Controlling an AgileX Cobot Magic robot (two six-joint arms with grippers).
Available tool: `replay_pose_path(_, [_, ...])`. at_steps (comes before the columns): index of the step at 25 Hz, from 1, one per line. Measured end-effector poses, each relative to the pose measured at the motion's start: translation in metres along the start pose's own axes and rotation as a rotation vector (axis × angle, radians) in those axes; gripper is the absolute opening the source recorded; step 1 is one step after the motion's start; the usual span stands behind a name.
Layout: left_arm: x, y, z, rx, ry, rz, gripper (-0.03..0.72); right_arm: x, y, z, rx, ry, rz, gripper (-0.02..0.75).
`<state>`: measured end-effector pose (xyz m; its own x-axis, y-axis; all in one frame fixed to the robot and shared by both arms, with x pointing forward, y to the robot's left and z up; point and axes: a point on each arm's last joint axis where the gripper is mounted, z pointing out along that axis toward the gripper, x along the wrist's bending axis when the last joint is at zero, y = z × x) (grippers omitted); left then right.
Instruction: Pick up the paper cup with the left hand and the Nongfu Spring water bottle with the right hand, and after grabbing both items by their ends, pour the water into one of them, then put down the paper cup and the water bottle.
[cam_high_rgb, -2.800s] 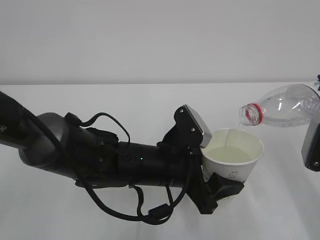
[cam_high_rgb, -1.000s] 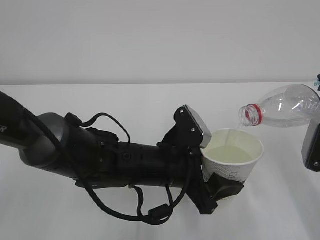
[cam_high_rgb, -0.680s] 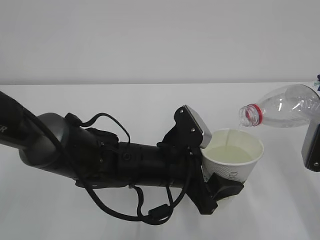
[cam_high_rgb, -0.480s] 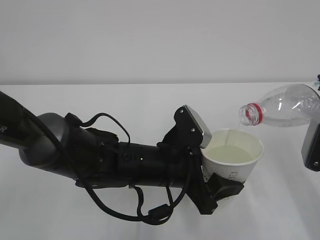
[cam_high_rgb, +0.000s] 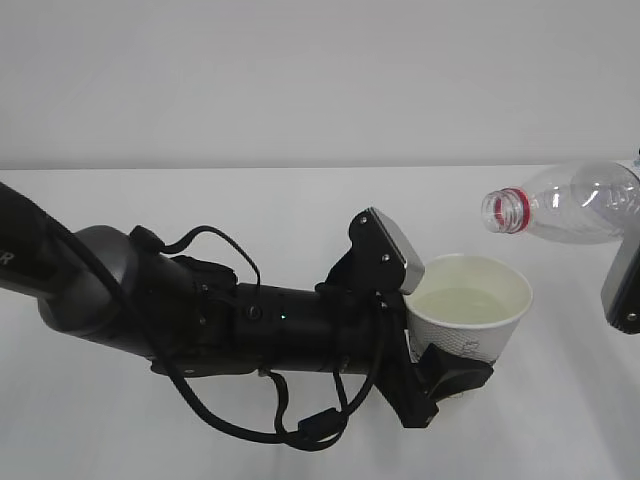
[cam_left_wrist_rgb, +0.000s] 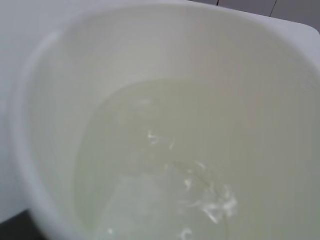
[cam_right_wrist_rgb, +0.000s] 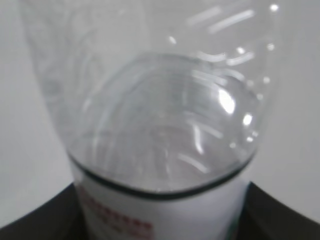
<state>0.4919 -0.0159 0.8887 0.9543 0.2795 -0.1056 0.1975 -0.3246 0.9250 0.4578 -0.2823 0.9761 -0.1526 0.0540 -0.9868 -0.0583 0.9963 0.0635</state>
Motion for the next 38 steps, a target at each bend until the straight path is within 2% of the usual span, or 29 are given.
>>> replay_pose_path(19, [0.0, 0.0, 0.0, 0.0, 0.0, 0.0, 0.528, -0.0015, -0.0004, 0.0, 0.002, -0.017, 0.206, 0.431])
replay_pose_path(31, [-0.0001, 0.0002, 0.0, -0.002, -0.001, 0.0, 0.521, -0.0017, -0.0004, 0.0, -0.002, -0.019, 0.605, 0.431])
replay_pose_path(38, [-0.0002, 0.0004, 0.0, -0.004, -0.002, 0.0, 0.521, -0.0017, -0.0004, 0.0, -0.004, -0.019, 0.774, 0.431])
